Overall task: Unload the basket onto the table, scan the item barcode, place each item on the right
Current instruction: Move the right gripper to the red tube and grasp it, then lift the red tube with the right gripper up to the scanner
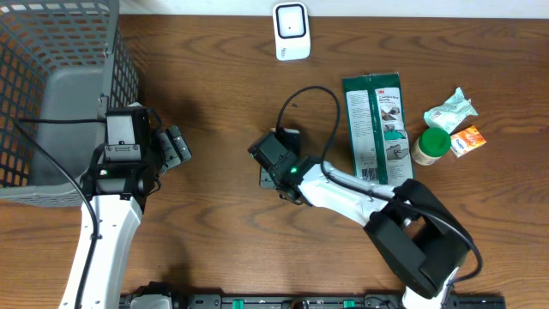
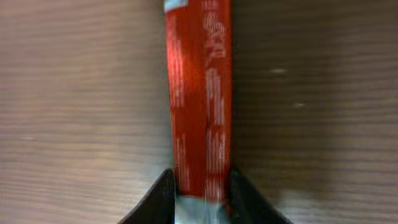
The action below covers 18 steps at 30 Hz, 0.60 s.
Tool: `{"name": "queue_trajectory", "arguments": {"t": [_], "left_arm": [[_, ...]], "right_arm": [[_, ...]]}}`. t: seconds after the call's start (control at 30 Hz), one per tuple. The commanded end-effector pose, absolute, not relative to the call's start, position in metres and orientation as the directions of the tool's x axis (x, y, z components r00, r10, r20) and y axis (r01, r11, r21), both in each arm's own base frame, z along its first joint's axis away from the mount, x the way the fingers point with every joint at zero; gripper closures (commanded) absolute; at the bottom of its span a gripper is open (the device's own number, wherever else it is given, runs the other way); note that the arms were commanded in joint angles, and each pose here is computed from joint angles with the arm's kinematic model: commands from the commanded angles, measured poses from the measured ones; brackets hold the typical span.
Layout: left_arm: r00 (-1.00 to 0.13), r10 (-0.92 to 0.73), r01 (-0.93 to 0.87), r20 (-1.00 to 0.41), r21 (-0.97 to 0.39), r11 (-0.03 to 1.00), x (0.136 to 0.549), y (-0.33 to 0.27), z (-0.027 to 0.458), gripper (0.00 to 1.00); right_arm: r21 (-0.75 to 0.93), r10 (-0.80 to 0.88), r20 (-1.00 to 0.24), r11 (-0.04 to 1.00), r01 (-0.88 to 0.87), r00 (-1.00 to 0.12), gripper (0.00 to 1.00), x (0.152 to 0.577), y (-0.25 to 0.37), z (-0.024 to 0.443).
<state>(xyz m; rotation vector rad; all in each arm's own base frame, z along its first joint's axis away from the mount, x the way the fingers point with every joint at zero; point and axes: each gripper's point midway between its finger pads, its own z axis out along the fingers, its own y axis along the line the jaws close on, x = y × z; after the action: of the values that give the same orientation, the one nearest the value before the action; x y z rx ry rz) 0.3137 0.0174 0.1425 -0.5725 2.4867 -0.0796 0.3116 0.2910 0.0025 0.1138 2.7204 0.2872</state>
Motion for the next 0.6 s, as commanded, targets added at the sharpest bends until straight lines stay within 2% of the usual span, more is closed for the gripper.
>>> {"name": "queue_trajectory", "arguments": {"t": [0.0,0.1,0.2,0.3,0.4,0.57], "left_arm": [[-0.740,-0.435,-0.408,-0.514,-0.171,0.897,0.310,0.021,0.138,0.07],[-0.740,-0.434,-0.408,-0.514,-0.171,0.897,0.310,0.021,0.138,0.07],[-0.740,-0.434,-0.408,-0.514,-0.171,0.897,0.310,0.021,0.138,0.07],[-0.740,-0.434,-0.408,-0.514,-0.171,0.897,0.310,0.021,0.138,0.07],[-0.740,-0.434,-0.408,-0.514,-0.170,0.897,0.310,0.021,0.137,0.07],[-0.740,-0.434,-0.408,-0.514,-0.170,0.897,0.310,0.021,0.137,0.07]], "right_arm": [[0.149,0.115,-0.357,0.987,0.065,-0.927,0.99,0.305,0.276,-0.019],[0.102,0.024,-0.387,0.995,-0.017,-0.922,0.99,0.314,0.267,-0.012],[0.039,-0.117,-0.431,0.988,-0.148,-0.895,0.99,0.327,0.244,0.025],[0.012,-0.184,-0.475,0.976,-0.216,-0.861,0.99,0.336,0.229,0.055],[0.009,-0.329,-0.524,0.920,-0.392,-0.785,0.99,0.338,0.223,0.097],[-0.040,-0.407,-0.575,0.881,-0.472,-0.710,0.99,0.338,0.198,0.139]]}}
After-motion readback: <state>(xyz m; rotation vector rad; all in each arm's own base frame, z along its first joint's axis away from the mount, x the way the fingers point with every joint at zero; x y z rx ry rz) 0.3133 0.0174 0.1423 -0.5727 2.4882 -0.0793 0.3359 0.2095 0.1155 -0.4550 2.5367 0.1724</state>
